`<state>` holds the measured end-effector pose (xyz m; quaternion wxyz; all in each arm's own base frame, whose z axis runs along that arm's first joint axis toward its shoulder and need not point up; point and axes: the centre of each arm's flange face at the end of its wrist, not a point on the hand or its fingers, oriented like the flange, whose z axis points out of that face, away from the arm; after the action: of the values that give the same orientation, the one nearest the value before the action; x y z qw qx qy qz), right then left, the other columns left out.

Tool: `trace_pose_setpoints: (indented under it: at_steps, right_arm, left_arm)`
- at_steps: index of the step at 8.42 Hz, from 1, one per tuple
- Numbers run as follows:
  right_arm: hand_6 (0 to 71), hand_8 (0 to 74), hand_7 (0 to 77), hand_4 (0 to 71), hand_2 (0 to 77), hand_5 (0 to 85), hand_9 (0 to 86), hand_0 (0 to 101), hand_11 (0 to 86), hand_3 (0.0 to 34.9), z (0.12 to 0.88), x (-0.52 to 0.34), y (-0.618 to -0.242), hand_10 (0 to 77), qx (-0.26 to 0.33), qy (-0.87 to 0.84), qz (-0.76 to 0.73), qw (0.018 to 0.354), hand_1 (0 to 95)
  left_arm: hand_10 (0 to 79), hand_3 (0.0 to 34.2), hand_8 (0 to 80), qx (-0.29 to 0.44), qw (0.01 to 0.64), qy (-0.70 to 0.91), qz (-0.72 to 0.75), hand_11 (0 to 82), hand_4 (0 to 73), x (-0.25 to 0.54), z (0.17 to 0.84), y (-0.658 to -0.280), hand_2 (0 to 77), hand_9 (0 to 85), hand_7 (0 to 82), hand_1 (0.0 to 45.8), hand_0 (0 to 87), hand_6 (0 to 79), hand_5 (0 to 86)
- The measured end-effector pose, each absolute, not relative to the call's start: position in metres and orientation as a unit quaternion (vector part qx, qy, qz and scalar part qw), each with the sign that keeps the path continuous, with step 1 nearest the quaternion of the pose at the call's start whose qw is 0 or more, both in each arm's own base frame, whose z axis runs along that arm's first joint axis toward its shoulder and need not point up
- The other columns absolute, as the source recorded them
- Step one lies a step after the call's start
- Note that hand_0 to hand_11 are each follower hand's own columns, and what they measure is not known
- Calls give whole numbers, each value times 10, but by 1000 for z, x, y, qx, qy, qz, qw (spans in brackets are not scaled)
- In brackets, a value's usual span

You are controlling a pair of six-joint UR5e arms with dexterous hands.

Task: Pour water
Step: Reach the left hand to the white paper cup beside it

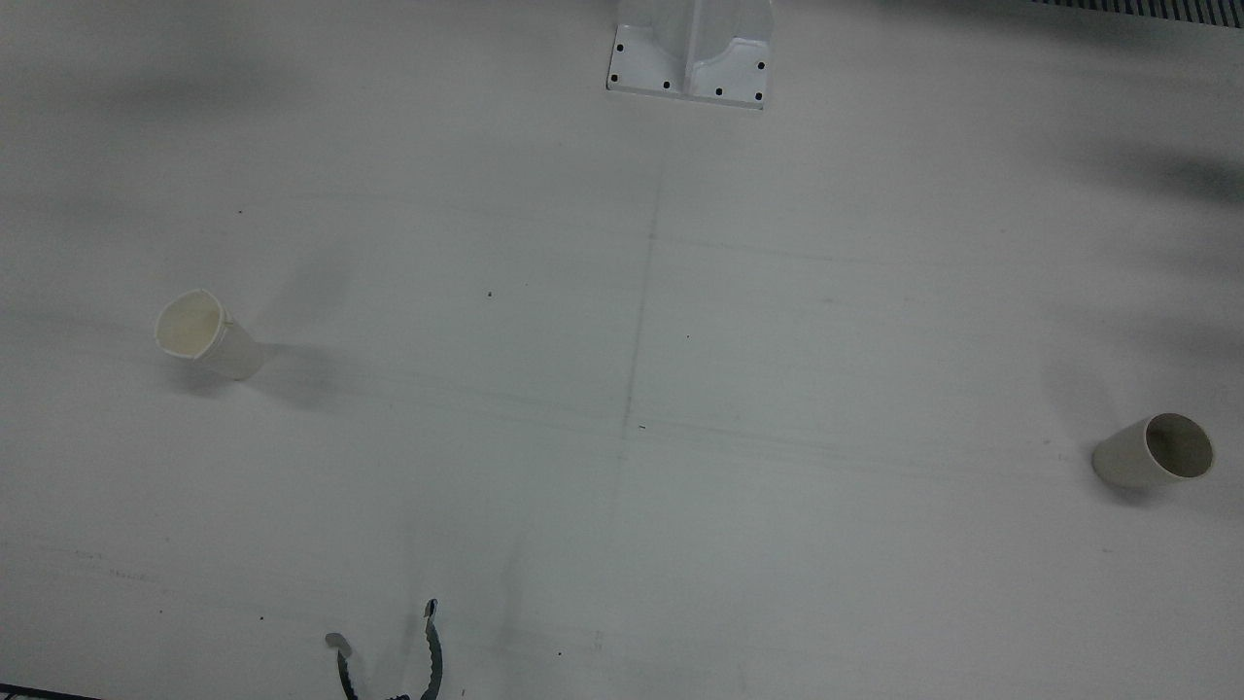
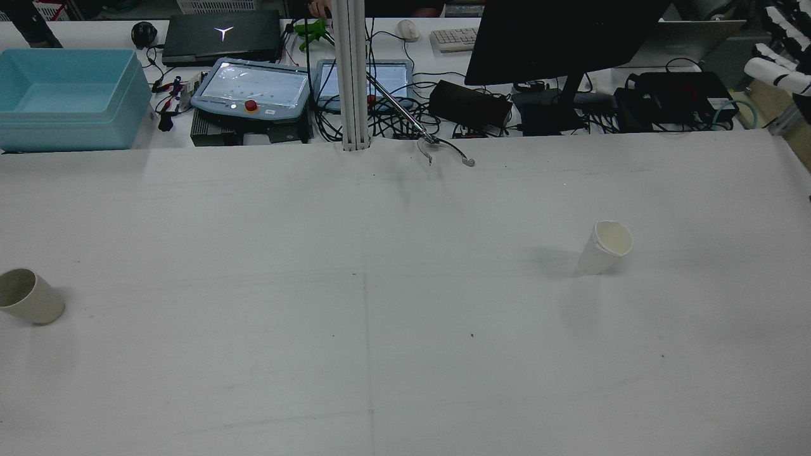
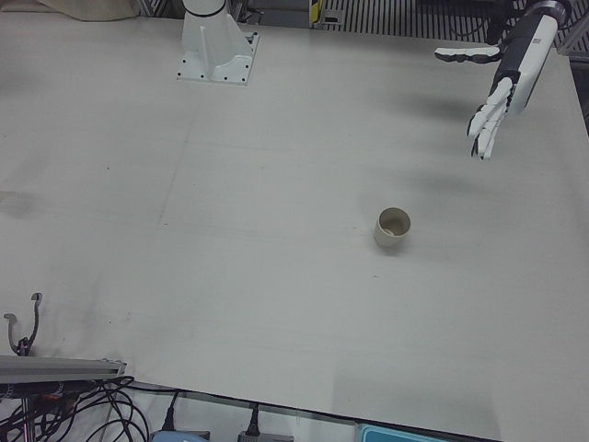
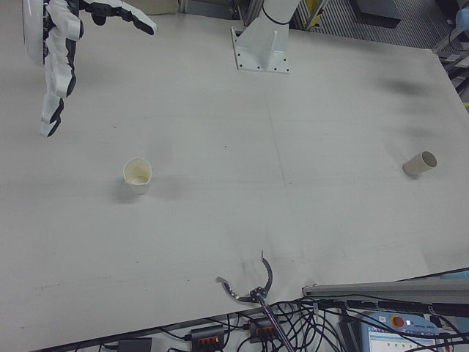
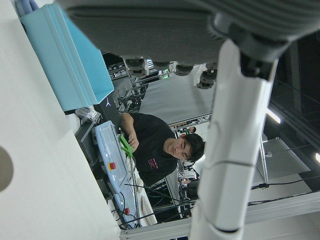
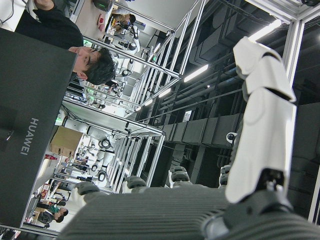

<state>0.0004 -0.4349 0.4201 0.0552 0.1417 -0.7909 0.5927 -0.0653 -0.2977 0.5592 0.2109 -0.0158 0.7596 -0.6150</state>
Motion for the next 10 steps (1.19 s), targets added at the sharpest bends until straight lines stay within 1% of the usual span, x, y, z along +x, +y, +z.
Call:
trace_pose_setpoints:
  at_steps: [1, 2, 3, 4, 5, 6, 7, 8, 9, 10]
  right_arm:
    - [98, 11, 98, 0, 245, 76, 11, 558, 5, 307, 425, -2, -437, 0, 143, -788, 596, 59, 256]
    - [16, 5, 11, 0, 180, 60, 11, 519, 5, 260, 430, -2, -439, 0, 145, -786, 598, 60, 235]
    - [16, 5, 11, 0, 180, 60, 11, 519, 5, 260, 433, -4, -441, 0, 145, -784, 600, 63, 235]
    - [16, 5, 11, 0, 175, 60, 5, 517, 5, 231, 438, -7, -443, 0, 145, -781, 603, 67, 235]
    - [16, 5, 11, 0, 180, 60, 11, 519, 5, 217, 442, -8, -445, 0, 146, -778, 607, 70, 235]
    - [16, 5, 11, 0, 175, 60, 5, 519, 5, 229, 449, -10, -448, 0, 151, -773, 611, 77, 235]
    - [16, 5, 11, 0, 175, 60, 11, 511, 5, 229, 459, -12, -453, 0, 159, -766, 617, 87, 235]
    - [16, 5, 11, 0, 175, 60, 11, 511, 5, 228, 475, -17, -457, 0, 168, -754, 627, 103, 235]
    - [16, 5, 11, 0, 180, 60, 11, 509, 5, 227, 495, -28, -463, 0, 171, -740, 638, 124, 229]
    - [16, 5, 11, 0, 180, 60, 11, 510, 5, 222, 511, -45, -468, 0, 167, -731, 646, 144, 185]
  left_arm:
    - [33, 0, 5, -20, 209, 756, -620, 71, 153, -67, 564, -289, 5, 11, 0, 169, 802, 0, 0]
    - [33, 13, 5, -24, 207, 751, -627, 71, 136, -69, 571, -278, 11, 11, 0, 147, 802, 27, 0]
    - [33, 14, 5, -28, 205, 746, -633, 71, 136, -70, 579, -269, 11, 11, 0, 147, 801, 27, 0]
    - [33, 14, 5, -30, 204, 742, -637, 71, 136, -71, 593, -266, 11, 11, 0, 164, 801, 27, 0]
    - [33, 14, 5, -29, 203, 744, -635, 71, 136, -69, 606, -275, 11, 11, 0, 175, 801, 27, 0]
    - [33, 14, 5, -25, 203, 751, -628, 71, 136, -67, 614, -292, 11, 11, 0, 175, 801, 27, 0]
    - [33, 27, 5, -13, 208, 759, -617, 71, 104, -64, 623, -308, 11, 11, 0, 202, 801, 11, 0]
    - [33, 27, 5, 1, 218, 762, -609, 71, 104, -62, 640, -317, 11, 11, 0, 202, 801, 11, 0]
    - [33, 0, 5, 10, 227, 762, -606, 82, 120, -60, 662, -320, 11, 11, 0, 202, 802, 11, 0]
    - [33, 0, 5, 19, 240, 760, -604, 82, 120, -58, 686, -319, 11, 11, 0, 202, 802, 11, 0]
